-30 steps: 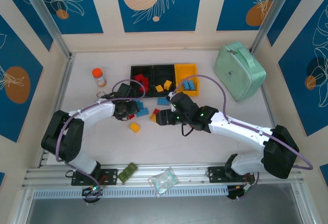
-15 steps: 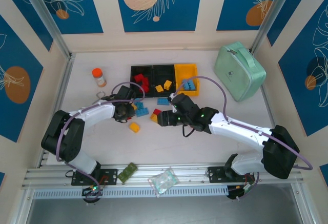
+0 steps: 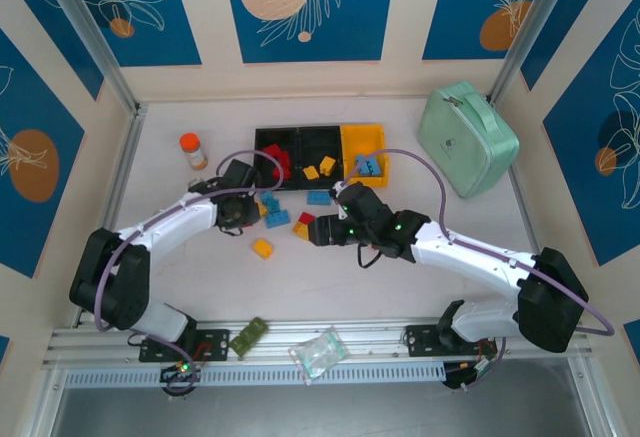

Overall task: Sort the legos into containers by color
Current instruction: Pick up the lego from the center of the table, then place the lego in the container.

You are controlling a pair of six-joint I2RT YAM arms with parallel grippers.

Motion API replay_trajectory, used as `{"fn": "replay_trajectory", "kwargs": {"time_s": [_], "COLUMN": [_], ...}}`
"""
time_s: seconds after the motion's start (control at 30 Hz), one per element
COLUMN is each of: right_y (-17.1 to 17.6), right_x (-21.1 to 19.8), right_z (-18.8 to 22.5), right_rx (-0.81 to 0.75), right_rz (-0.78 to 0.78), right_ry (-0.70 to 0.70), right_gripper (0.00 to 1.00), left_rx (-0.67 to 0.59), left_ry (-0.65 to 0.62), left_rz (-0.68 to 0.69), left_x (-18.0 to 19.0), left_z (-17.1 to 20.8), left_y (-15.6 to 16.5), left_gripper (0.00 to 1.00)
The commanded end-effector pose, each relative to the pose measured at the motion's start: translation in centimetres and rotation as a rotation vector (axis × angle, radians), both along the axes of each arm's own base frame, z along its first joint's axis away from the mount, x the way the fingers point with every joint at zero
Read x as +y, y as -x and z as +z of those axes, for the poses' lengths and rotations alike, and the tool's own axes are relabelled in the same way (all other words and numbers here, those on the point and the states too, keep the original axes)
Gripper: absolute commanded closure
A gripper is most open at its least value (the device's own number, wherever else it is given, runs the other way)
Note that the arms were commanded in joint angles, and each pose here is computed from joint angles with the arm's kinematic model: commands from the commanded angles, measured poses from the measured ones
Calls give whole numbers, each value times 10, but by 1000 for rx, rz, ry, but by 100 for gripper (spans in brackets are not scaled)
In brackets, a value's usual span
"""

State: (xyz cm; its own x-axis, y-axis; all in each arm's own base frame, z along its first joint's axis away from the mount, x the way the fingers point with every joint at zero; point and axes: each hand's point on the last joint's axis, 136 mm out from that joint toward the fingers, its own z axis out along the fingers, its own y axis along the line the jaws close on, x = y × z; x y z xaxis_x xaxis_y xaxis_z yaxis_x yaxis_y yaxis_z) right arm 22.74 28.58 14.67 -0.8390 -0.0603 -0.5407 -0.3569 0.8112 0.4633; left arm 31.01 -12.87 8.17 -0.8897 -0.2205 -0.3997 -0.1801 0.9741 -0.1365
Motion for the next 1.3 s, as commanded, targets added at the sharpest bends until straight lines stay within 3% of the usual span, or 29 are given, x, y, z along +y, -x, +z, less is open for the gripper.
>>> {"fn": "replay_trajectory", "kwargs": {"time_s": [0.0,0.33,0.8,1.13,1.27], "right_y": [-3,-6,-6,-8,-8], "right_x": [-4,-7,-12,-16,-16], "right_z": [8,8,1,0,-1], "right_rx": [-21,-18,1,6,11], "right_rz": [-16,-25,-50,-64,-65], "right_ry": [-17,-14,-9,-11,-12], "right_gripper": [30,30,30,30,30], "left_rx": [-52,-93,-69,-16,-5], "left_ry": [-3,18,-87,-180,-187], "left_rz": [-52,-132,-187,-198,-198], "left_x": [-8,-42,-58,-50,-50], "left_z": [30,55,47,24,20], "left_y": [-12,-65,-139,-159,-160], "left_gripper": [69,69,68,68,60]}}
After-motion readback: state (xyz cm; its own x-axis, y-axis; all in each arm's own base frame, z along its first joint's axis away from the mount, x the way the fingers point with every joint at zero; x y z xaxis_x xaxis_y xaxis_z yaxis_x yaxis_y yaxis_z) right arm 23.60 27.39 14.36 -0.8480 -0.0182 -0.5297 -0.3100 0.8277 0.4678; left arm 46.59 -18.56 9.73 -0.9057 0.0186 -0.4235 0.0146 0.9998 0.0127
